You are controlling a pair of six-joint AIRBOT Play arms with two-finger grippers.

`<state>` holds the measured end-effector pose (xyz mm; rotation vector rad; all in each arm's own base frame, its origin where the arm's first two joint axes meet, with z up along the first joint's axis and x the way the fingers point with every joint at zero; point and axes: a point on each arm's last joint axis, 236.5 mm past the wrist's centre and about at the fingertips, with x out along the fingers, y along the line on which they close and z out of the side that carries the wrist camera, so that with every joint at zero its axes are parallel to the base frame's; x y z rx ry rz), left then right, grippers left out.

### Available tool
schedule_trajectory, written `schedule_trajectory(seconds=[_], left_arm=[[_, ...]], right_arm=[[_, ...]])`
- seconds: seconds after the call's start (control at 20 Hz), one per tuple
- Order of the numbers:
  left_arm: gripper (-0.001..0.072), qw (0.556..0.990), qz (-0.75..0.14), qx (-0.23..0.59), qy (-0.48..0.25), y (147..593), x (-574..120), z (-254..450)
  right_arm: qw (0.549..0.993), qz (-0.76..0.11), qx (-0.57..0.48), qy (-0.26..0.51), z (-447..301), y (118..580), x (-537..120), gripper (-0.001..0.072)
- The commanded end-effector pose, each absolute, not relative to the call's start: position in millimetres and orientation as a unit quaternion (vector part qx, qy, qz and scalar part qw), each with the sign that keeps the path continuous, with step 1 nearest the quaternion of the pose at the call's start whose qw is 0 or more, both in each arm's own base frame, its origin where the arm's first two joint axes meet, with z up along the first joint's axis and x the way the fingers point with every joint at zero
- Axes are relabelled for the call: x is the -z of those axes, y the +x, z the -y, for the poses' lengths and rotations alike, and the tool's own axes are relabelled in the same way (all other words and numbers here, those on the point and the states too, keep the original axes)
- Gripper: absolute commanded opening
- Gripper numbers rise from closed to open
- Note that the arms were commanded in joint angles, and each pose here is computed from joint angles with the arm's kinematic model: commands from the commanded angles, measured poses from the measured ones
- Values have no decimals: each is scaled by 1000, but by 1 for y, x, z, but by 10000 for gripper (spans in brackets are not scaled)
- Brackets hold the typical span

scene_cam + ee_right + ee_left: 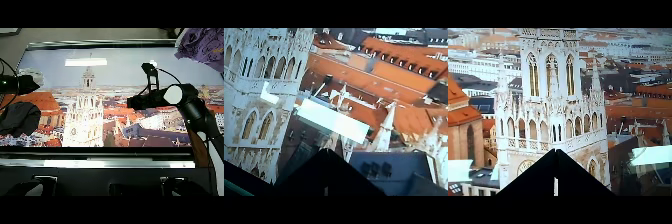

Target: Fold the clothes and pants, and hang the long-sleeved shirts on hangers.

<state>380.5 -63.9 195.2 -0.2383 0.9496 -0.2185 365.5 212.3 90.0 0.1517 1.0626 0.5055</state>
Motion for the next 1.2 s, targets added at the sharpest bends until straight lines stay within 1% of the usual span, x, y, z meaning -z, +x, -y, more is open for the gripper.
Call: schedule_trajectory(seconds=[0.0, 0.75, 0.8, 0.85, 0.9, 0.95, 1.15], left_arm=[[23, 877, -455, 105, -114, 380, -195, 64], [24, 877, -455, 105, -114, 380, -195, 64], [43, 877, -455, 105, -115, 380, -195, 64], [130, 876, -456, 101, -120, 381, -195, 64], [394, 874, -460, 80, -130, 381, -192, 58], [715, 871, -467, 47, -146, 382, -188, 47], [719, 871, -467, -81, -125, 384, -175, -23]], right_arm=[[829, -500, -238, 71, -213, 366, -90, 37], [830, -500, -238, 72, -213, 366, -91, 37], [830, -500, -238, 72, -213, 366, -91, 37], [830, -500, -238, 72, -213, 366, -91, 37], [830, -500, -238, 72, -213, 366, -91, 37], [830, -500, -238, 72, -213, 366, -91, 37], [830, -500, -238, 72, -213, 366, -91, 37]])
